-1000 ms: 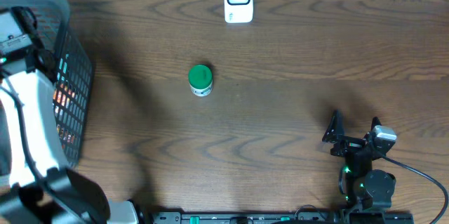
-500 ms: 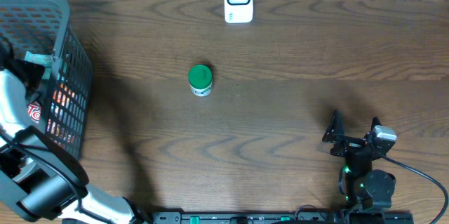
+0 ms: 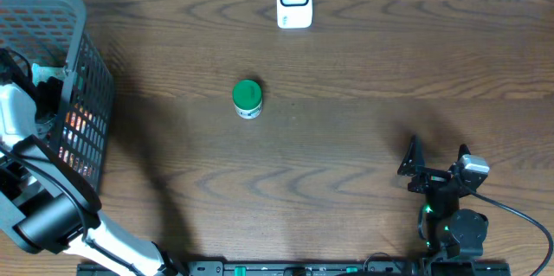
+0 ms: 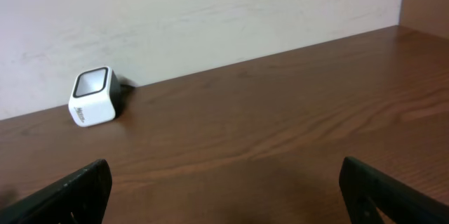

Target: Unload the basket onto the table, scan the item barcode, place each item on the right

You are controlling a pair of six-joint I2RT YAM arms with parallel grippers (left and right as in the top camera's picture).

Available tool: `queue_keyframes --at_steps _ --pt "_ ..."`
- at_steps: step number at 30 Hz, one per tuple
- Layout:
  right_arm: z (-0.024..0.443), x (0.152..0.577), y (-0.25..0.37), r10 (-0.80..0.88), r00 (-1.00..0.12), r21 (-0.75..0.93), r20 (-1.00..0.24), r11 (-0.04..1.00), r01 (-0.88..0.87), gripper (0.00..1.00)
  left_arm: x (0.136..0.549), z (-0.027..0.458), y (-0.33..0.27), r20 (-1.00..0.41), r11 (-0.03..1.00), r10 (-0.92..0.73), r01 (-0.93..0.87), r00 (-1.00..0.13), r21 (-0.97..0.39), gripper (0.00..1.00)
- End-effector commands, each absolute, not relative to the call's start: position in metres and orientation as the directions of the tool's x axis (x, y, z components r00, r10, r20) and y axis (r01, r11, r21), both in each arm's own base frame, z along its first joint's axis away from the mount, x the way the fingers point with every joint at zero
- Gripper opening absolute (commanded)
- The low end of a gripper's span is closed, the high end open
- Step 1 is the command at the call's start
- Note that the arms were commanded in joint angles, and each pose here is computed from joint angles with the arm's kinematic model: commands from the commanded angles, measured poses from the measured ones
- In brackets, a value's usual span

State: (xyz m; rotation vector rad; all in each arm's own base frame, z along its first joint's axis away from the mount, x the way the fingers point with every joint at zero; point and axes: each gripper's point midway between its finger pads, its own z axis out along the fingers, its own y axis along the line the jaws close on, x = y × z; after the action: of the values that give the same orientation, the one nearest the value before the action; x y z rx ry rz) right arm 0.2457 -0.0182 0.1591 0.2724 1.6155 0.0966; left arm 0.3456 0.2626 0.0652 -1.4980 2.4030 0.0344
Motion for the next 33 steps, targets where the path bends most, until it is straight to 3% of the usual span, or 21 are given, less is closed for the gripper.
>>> queue_keyframes --at_steps 1,13,19,22,27,33 --pt "0.159 0.246 -0.015 0.235 -0.044 0.229 -0.971 0.968 0.105 0.99 0.349 0.051 0.252 -0.22 0.504 -0.857 -0.847 -0.466 -0.167 0.98" --pt "0.159 0.246 -0.015 0.235 -0.044 0.229 -0.971 0.968 0.105 0.99 0.34 0.014 0.236 -0.103 0.506 -0.862 -0.853 -0.496 -0.127 0.99" --pt "0.159 0.246 -0.015 0.235 -0.044 0.229 -0.971 0.968 0.105 0.99 0.334 0.01 0.231 -0.071 0.519 -0.855 -0.848 -0.514 -0.111 0.62" --pt "0.159 0.246 -0.015 0.235 -0.044 0.229 -0.971 0.968 0.105 0.99 0.33 0.015 0.233 -0.065 0.519 -0.855 -0.85 -0.515 -0.093 0.59" --pt "0.159 0.246 -0.015 0.235 -0.044 0.229 -0.971 0.968 0.105 0.99 0.326 0.051 0.255 -0.127 0.503 -0.859 -0.864 -0.496 -0.033 0.59" --pt "0.159 0.246 -0.015 0.235 -0.044 0.229 -0.971 0.968 0.105 0.99 0.331 0.14 0.28 -0.268 0.478 -0.856 -0.874 -0.442 -0.087 0.6"
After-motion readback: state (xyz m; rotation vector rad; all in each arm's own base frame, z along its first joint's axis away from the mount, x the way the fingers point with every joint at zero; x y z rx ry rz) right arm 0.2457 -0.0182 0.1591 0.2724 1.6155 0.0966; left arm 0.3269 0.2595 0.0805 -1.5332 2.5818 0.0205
